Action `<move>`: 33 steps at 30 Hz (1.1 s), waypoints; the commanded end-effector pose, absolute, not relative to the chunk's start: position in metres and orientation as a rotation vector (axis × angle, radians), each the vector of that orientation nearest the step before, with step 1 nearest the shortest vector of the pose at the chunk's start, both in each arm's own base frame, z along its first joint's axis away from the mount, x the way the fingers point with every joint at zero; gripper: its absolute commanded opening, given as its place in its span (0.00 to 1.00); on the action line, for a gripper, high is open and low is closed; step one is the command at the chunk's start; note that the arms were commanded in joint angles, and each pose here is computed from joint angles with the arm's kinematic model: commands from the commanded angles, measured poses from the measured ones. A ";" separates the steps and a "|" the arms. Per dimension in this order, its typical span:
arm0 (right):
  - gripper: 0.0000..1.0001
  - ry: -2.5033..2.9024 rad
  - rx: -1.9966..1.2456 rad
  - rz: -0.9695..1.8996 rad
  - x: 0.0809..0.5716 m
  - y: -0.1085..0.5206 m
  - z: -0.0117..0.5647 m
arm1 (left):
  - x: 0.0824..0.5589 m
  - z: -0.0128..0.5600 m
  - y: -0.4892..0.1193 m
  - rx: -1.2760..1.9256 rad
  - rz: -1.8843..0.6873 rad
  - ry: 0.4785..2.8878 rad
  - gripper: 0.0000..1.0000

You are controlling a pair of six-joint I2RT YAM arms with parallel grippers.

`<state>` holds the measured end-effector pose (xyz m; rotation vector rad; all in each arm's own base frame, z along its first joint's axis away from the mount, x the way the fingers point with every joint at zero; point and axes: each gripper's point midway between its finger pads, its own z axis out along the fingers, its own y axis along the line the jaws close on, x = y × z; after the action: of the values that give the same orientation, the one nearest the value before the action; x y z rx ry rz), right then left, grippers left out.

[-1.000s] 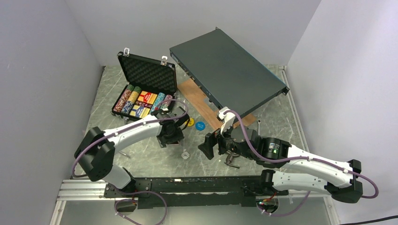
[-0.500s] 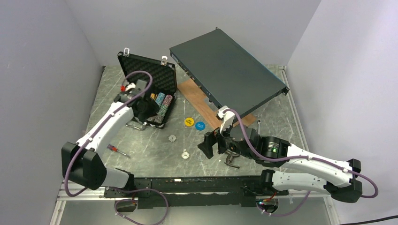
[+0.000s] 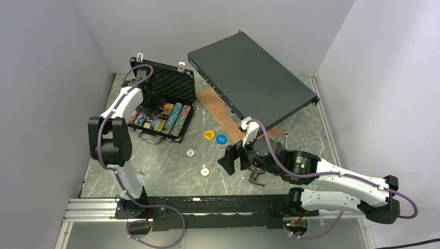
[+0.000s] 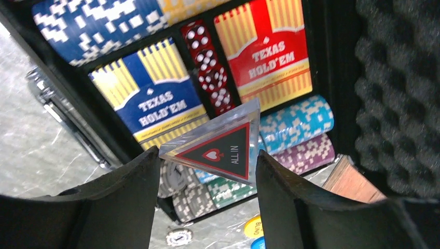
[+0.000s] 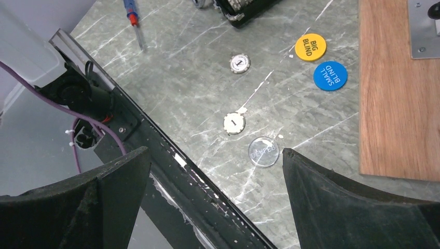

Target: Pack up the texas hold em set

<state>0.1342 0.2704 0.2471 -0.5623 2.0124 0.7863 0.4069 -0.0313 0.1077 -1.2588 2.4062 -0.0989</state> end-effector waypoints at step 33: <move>0.99 2.023 -0.530 0.784 0.140 0.279 0.255 | 0.481 0.072 -0.041 -1.508 -0.258 2.367 0.69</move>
<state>0.1357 0.2757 0.2336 -0.5695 2.0752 0.7454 0.4665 -0.0404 0.0596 -1.5177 2.3950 -0.2106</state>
